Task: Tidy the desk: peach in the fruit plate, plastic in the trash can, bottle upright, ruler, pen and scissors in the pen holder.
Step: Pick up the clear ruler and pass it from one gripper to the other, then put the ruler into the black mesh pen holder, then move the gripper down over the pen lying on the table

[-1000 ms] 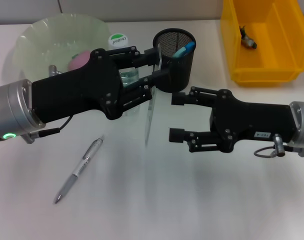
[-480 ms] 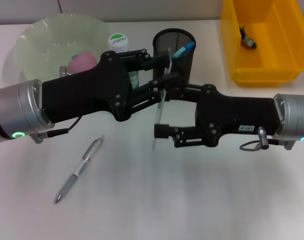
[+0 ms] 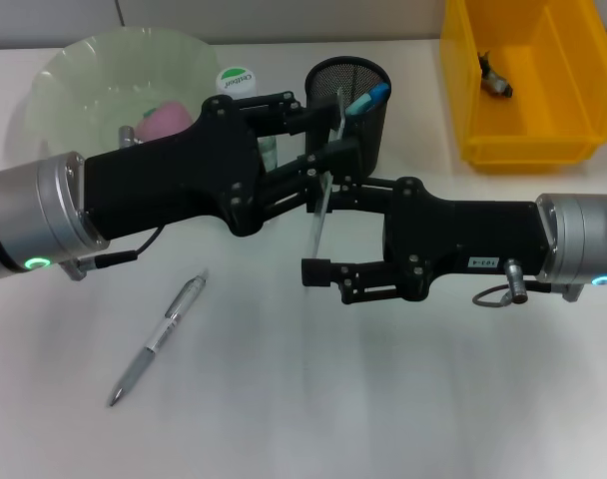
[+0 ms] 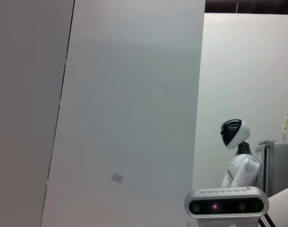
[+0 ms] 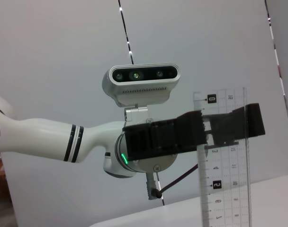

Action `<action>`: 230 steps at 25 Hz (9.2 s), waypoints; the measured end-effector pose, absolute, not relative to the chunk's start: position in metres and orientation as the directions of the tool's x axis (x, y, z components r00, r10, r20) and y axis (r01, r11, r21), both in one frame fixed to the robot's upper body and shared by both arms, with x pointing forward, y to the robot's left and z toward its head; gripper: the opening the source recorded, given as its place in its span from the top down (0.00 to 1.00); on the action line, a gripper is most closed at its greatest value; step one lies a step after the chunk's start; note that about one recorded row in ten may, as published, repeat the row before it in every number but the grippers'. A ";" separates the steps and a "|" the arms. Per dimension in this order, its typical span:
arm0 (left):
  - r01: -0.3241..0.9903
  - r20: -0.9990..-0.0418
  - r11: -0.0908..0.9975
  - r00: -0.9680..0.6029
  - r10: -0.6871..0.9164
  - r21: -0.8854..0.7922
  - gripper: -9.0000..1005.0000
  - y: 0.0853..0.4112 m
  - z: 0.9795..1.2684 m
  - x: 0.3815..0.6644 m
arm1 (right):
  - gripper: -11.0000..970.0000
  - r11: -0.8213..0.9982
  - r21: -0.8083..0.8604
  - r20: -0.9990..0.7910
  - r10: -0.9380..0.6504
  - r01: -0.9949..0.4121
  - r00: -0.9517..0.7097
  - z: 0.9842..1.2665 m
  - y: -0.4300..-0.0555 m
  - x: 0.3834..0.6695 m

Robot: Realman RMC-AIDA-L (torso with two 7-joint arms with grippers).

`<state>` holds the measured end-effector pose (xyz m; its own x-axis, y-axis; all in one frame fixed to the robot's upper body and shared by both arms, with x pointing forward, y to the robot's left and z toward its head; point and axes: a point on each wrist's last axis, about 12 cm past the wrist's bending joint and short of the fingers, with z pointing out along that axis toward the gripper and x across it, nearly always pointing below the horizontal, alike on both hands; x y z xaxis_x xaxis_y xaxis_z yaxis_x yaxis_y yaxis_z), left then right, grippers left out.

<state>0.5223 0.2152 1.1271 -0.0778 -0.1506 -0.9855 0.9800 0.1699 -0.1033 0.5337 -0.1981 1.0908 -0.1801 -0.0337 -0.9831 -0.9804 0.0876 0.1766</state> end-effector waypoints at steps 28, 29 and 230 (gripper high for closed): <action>0.979 -0.986 0.179 -0.076 -0.145 -0.102 0.60 0.216 1.124 0.522 | 0.19 0.088 0.165 -0.985 -0.036 -0.982 -0.168 1.091 -0.196 0.534; 0.979 -0.986 0.179 -0.076 -0.145 -0.102 0.60 0.216 1.124 0.522 | 0.20 0.088 0.165 -0.985 -0.036 -0.982 -0.168 1.091 -0.196 0.534; 0.955 -0.981 0.270 -0.074 -0.178 -0.121 0.21 0.233 1.098 0.506 | 0.50 0.639 -0.012 -0.979 0.148 -0.769 0.138 1.082 -0.209 0.566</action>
<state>0.5065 0.2333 1.0981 -0.0740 -0.1780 -0.9812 0.9551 0.2703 -0.1210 0.5658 -0.2088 1.0820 0.1384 0.1483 -0.9792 -0.7688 0.6394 -0.0118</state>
